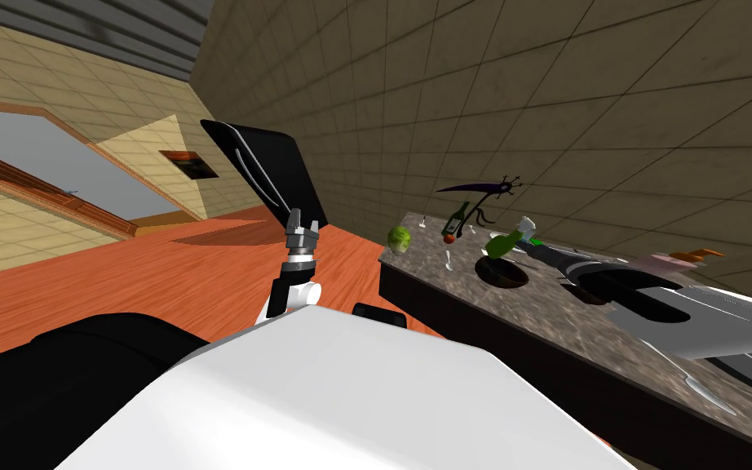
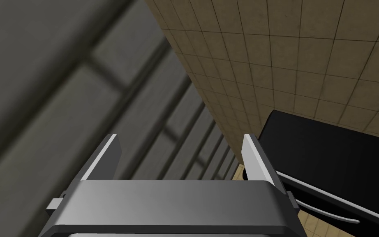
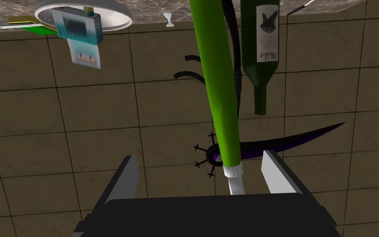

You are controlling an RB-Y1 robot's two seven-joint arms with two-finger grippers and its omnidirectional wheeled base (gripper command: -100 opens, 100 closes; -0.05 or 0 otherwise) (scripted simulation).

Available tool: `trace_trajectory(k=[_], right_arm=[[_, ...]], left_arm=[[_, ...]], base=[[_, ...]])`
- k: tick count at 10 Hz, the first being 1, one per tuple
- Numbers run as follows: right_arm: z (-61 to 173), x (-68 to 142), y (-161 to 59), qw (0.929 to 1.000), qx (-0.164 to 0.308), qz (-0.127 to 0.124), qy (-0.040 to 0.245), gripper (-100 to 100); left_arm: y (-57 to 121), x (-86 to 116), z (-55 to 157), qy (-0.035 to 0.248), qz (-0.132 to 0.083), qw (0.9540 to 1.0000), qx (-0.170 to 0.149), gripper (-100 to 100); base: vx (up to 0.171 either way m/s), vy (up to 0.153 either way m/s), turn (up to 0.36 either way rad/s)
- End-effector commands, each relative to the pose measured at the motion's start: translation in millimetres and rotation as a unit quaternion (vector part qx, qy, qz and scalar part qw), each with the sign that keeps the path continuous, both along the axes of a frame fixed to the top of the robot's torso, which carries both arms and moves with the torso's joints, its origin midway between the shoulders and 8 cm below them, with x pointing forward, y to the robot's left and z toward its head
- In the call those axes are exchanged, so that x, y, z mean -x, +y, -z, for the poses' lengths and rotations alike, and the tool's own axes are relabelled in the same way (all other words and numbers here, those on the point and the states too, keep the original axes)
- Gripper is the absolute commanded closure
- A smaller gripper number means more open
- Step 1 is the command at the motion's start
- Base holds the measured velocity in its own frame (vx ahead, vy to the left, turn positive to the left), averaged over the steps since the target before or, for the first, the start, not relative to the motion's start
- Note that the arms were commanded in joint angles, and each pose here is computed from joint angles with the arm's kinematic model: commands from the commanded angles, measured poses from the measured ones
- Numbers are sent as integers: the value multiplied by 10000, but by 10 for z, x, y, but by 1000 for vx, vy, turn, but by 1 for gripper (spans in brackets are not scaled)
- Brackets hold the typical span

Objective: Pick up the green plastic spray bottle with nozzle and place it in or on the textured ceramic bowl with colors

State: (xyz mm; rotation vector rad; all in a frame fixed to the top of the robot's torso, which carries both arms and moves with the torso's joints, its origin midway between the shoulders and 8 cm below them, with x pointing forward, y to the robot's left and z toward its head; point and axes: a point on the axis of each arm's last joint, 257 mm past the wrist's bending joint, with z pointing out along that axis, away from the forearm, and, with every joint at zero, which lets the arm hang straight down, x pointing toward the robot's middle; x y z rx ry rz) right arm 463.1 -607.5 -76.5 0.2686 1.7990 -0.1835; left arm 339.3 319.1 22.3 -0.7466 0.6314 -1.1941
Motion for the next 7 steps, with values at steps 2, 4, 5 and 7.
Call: trace_trajectory(k=[2,4,5,7], right_arm=[[16,-60,-94,10000,-24,-2,3,-100],[12,-145,-132,9999,-50,-113,24,-100],[-5,-149,-177,10000,-38,-70,8,-100],[-26,-218,-219,9998,-51,-174,33,-100]], left_arm=[[0,0,0,0,0,10000,0,0],[0,0,0,0,0,10000,0,0],[0,0,0,0,0,10000,0,0],[0,0,0,0,0,10000,0,0]], base=[[0,42,-14],[-1,56,-39],[-2,27,0],[3,56,-37]])
